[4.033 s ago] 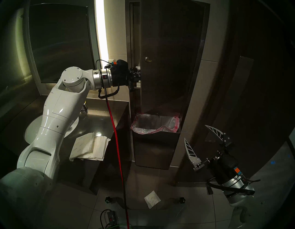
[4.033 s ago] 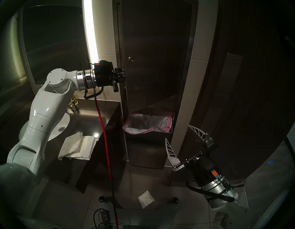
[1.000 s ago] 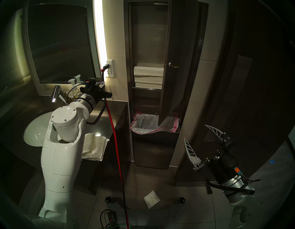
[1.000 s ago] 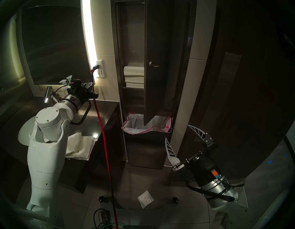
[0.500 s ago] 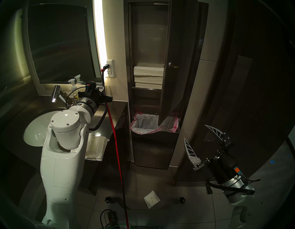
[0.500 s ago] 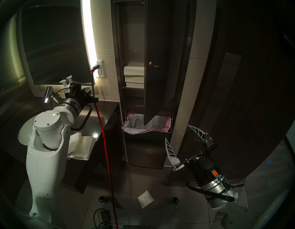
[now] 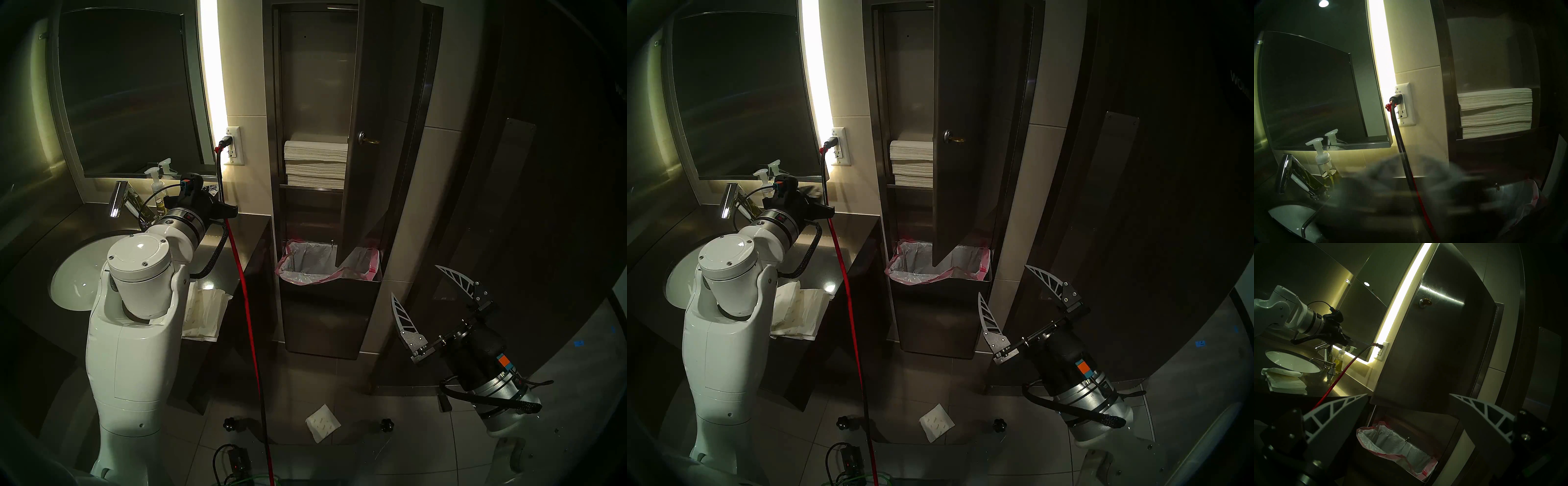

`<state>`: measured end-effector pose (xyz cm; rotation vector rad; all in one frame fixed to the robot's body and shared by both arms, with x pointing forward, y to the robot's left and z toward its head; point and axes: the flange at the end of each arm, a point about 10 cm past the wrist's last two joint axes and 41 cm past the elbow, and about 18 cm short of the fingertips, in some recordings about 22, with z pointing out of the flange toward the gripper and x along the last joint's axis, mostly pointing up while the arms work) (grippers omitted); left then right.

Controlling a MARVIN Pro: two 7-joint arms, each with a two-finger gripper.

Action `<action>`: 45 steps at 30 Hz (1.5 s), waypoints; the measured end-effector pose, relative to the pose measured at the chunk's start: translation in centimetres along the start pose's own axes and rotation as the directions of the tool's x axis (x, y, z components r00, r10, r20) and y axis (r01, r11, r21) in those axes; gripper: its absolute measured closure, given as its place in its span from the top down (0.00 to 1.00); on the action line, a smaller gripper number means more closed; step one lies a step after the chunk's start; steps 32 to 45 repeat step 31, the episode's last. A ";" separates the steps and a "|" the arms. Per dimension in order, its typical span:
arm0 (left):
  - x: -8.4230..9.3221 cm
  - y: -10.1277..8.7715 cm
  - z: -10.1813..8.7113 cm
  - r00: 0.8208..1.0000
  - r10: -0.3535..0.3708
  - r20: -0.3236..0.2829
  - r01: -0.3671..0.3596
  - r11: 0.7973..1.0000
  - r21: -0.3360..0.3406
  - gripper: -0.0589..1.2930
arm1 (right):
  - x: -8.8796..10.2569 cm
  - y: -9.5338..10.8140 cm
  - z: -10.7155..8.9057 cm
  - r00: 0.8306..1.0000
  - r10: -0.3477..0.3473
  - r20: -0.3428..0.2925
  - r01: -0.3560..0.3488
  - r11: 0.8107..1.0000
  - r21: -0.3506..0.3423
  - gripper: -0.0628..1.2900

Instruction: Twist key and open towel dispenser

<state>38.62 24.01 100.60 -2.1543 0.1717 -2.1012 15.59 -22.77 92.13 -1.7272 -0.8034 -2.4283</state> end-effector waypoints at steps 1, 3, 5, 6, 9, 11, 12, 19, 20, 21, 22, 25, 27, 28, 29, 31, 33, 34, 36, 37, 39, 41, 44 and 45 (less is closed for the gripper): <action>0.0 0.1 0.0 1.000 0.001 0.004 -0.001 1.000 0.001 0.03 | 0.0 0.0 0.0 1.000 0.000 0.000 0.000 1.000 0.000 0.97; 0.0 0.3 0.0 1.000 0.003 0.019 -0.003 1.000 0.003 0.11 | 0.0 0.0 0.0 1.000 0.000 0.000 0.000 1.000 0.000 0.97; 0.0 0.4 0.1 0.999 0.003 0.034 -0.003 1.000 0.004 0.77 | 0.0 0.0 0.0 1.000 0.000 0.000 0.000 1.000 0.000 0.97; -0.1 0.5 0.1 0.999 0.003 0.044 -0.004 1.000 0.005 0.98 | 0.0 0.0 0.0 1.000 0.000 0.000 0.000 1.000 0.000 0.97; -0.1 0.6 0.1 0.998 0.003 0.056 -0.004 1.000 0.008 0.97 | 0.0 0.0 0.0 1.000 0.000 0.000 0.000 1.000 0.000 0.97; 0.0 0.6 0.2 0.998 0.003 0.062 -0.004 1.000 0.010 0.97 | 0.0 0.0 0.0 1.000 0.000 0.000 0.000 1.000 0.000 0.97; 0.0 0.6 0.2 0.998 0.003 0.064 -0.004 1.000 0.010 0.97 | 0.0 0.0 0.0 1.000 0.000 0.000 0.000 1.000 0.000 0.97; 0.1 0.6 0.2 0.997 0.003 0.074 -0.004 1.000 0.016 0.97 | 0.0 0.0 0.0 1.000 0.000 0.000 0.000 1.000 0.001 0.97; 0.1 0.6 0.2 0.997 0.003 0.074 -0.004 1.000 0.017 0.97 | 0.0 0.0 0.0 1.000 0.000 0.000 0.000 1.000 0.001 0.97; 0.1 0.6 0.2 0.997 0.003 0.074 -0.004 1.000 0.017 0.97 | 0.0 0.0 0.0 1.000 0.001 0.000 -0.001 1.000 0.001 0.97; 0.1 0.6 0.2 0.997 0.003 0.074 -0.004 1.000 0.018 0.97 | 0.0 0.0 0.0 1.000 0.001 0.000 -0.001 1.000 0.001 0.97; 0.2 0.5 0.2 0.997 0.003 0.072 -0.004 1.000 0.020 0.97 | 0.0 0.0 0.0 1.000 0.001 0.001 -0.001 1.000 0.001 0.97; 0.2 0.5 0.2 0.998 0.003 0.070 -0.004 1.000 0.020 0.97 | 0.0 0.0 0.0 1.000 0.001 0.001 -0.001 1.000 0.001 0.97; 0.2 0.5 0.2 0.998 0.003 0.069 -0.004 1.000 0.020 0.97 | 0.0 0.0 0.0 1.000 0.001 0.001 -0.001 1.000 0.001 0.97; 0.3 0.5 0.2 0.998 0.003 0.069 -0.004 1.000 0.021 0.97 | 0.0 0.0 0.0 1.000 0.001 0.001 -0.001 1.000 0.001 0.97; 0.3 0.5 0.2 0.998 0.003 0.068 -0.004 1.000 0.020 0.97 | 0.0 0.0 0.0 1.000 0.001 0.001 -0.001 1.000 0.001 0.97; 0.3 0.5 0.2 0.998 0.003 0.068 -0.004 1.000 0.020 0.97 | 0.0 0.0 0.0 1.000 0.001 0.001 -0.001 1.000 0.001 0.97; 0.3 0.5 0.2 0.998 0.003 0.068 -0.004 1.000 0.020 0.97 | 0.0 0.0 0.0 1.000 0.001 0.001 -0.001 1.000 0.001 0.97; 0.3 0.5 0.2 0.998 0.003 0.068 -0.004 1.000 0.020 0.97 | 0.0 0.0 0.0 1.000 0.001 0.001 -0.001 1.000 0.001 0.97; 0.3 0.5 0.2 0.998 0.003 0.068 -0.004 1.000 0.020 0.97 | 0.0 0.0 0.0 1.000 0.001 0.001 -0.001 1.000 0.001 0.97; 0.3 0.5 0.2 0.998 0.003 0.068 -0.004 1.000 0.020 0.97 | 0.0 0.0 0.0 1.000 0.001 0.001 -0.001 1.000 0.001 0.97; 0.3 0.5 0.2 0.998 0.003 0.068 -0.004 1.000 0.020 0.97 | 0.0 0.0 0.0 1.000 0.001 0.001 -0.001 1.000 0.001 0.97; 0.3 0.5 0.2 0.998 0.003 0.068 -0.004 1.000 0.020 0.97 | 0.0 0.0 0.0 1.000 0.001 0.001 -0.001 1.000 0.001 0.97; 0.3 0.5 0.2 0.998 0.003 0.068 -0.004 1.000 0.020 0.97 | 0.0 0.0 0.0 1.000 0.001 0.001 -0.001 1.000 0.001 0.97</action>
